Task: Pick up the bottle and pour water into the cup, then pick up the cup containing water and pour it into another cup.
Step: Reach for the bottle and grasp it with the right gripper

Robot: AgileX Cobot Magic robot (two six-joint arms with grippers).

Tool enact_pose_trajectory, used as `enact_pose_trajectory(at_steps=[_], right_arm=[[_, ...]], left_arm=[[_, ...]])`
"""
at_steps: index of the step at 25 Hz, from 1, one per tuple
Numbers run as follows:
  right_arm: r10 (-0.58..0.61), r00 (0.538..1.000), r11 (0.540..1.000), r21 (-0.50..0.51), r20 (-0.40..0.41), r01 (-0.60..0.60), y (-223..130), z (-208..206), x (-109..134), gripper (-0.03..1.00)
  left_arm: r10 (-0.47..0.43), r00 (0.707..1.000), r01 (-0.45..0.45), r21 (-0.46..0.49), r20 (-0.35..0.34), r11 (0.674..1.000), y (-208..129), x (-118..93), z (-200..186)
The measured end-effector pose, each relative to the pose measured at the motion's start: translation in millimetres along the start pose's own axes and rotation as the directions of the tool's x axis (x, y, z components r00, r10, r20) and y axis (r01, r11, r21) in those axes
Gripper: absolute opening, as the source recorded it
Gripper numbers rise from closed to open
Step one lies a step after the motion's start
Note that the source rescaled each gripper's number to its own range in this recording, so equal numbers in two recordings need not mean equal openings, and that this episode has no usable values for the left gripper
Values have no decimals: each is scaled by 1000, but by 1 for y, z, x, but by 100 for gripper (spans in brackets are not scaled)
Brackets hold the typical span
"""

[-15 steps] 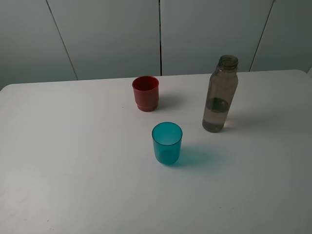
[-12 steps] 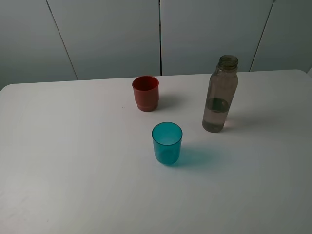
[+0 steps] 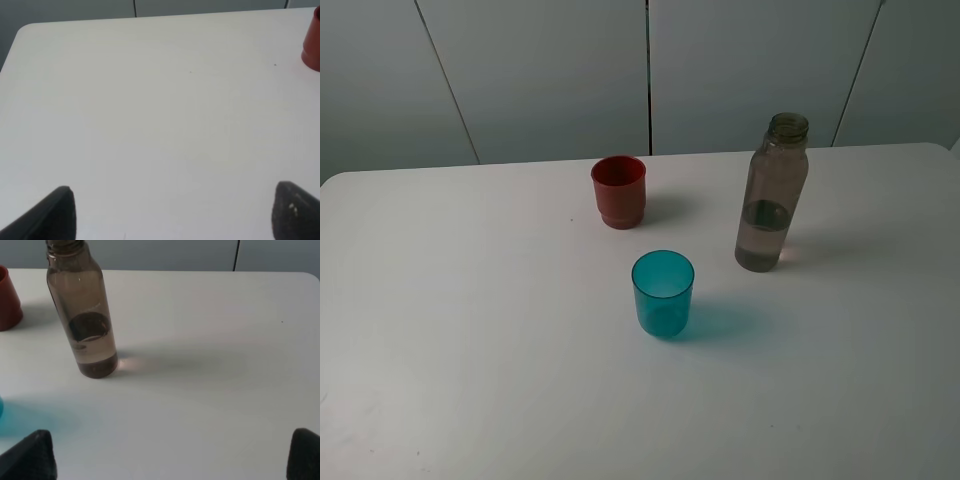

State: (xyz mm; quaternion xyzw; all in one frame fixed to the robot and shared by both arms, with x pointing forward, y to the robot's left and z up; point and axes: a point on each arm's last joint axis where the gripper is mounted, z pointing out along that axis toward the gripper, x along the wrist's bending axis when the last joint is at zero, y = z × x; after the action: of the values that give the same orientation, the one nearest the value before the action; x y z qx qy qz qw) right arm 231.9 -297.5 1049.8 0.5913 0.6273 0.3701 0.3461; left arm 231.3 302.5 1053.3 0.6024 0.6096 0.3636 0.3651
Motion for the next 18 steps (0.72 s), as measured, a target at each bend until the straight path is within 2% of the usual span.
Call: enact_pose_trajectory(at_steps=[18], right_arm=[[3,1000,1000,0,0,-3,0,0,0,100]], left_arm=[[0,1000,0,0,0,1000,0,0,0]])
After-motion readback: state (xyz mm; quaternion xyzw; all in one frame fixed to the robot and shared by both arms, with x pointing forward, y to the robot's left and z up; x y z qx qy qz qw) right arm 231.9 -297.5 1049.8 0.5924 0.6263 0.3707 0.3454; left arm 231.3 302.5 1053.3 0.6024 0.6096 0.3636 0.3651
